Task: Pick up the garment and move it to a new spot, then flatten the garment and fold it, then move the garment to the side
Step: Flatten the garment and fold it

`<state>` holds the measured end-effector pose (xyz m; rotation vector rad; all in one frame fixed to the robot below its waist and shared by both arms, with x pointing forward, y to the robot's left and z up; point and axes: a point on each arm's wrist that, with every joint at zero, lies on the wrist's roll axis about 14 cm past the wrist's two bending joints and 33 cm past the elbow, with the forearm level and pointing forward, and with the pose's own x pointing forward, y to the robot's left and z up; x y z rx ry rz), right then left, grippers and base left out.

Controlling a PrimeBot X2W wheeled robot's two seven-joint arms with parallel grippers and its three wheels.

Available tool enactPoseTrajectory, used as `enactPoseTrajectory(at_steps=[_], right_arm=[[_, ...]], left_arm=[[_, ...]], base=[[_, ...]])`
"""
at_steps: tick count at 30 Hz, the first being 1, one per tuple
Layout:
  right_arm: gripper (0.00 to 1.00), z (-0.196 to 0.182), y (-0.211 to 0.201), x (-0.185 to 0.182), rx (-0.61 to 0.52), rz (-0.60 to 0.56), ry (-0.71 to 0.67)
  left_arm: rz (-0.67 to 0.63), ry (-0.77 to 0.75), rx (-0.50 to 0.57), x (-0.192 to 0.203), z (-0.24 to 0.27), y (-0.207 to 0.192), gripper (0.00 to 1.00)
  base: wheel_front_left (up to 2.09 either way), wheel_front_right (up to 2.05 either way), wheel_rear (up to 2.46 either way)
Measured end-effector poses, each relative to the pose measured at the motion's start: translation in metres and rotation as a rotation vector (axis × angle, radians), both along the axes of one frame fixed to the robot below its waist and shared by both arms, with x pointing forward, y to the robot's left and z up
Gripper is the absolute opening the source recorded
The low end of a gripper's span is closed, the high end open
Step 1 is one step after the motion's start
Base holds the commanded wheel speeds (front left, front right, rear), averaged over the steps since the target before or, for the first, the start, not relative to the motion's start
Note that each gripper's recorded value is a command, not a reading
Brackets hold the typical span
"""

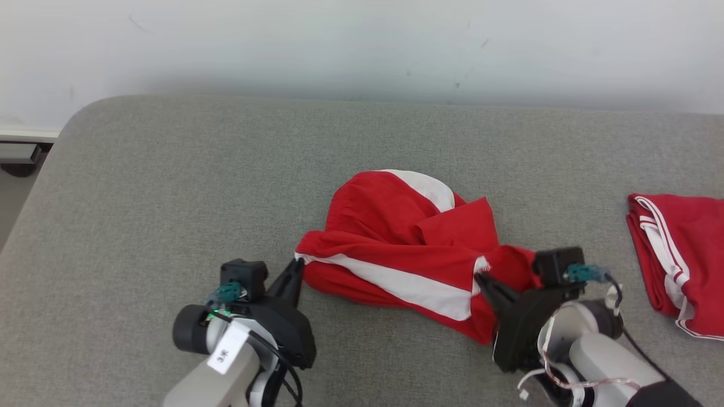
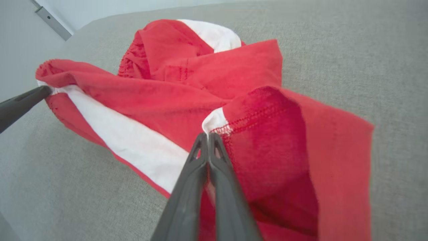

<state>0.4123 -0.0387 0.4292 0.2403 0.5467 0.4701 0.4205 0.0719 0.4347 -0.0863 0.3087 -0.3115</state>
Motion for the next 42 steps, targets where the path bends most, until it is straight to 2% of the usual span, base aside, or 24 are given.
enactPoseTrajectory(at_steps=[3,6,11,15,17,24,26,27,28,42], right_arm=[[0.0,0.021,-0.006,0.015,0.03,-0.036,-0.073],[0.0,0.054,-0.014,0.03,0.129,-0.082,-0.159],[0.0,0.073,-0.034,0.028,0.222,-0.091,-0.213],[0.0,0.052,-0.058,0.006,0.211,-0.097,-0.164],[0.0,0.03,-0.075,-0.013,0.202,-0.126,-0.092],[0.0,0.002,-0.086,-0.036,0.186,-0.147,0.014],[0.45,-0.001,-0.089,-0.036,0.18,-0.156,0.024],[0.84,-0.003,-0.09,-0.037,0.178,-0.16,0.03],[1.0,-0.003,-0.091,-0.036,0.176,-0.165,0.031],[1.0,-0.012,-0.094,-0.033,0.063,-0.132,0.066]], left_arm=[[0.02,-0.002,0.005,0.003,0.0,0.009,0.0],[0.034,-0.004,0.013,0.005,0.001,0.016,0.0],[0.041,0.002,0.012,0.004,-0.002,0.019,0.0],[0.041,0.035,0.022,-0.004,-0.015,0.023,0.0],[0.026,0.042,0.014,-0.005,-0.018,0.017,0.0],[-0.011,0.047,0.0,0.0,-0.021,0.002,0.0],[-0.022,0.05,0.0,0.0,-0.023,-0.002,0.0],[-0.026,0.052,-0.001,0.001,-0.023,-0.004,0.0],[-0.029,0.053,-0.002,0.001,-0.024,-0.005,0.0],[-0.037,0.029,-0.014,0.006,-0.015,-0.013,0.0]], base=[[0.0,0.0,0.0],[0.0,0.0,0.0],[0.0,0.0,0.0],[0.0,0.0,0.0],[0.0,0.0,0.0],[0.0,0.0,0.0],[0.0,0.0,0.0],[0.0,0.0,0.0],[0.0,0.0,0.0],[0.0,0.0,0.0]])
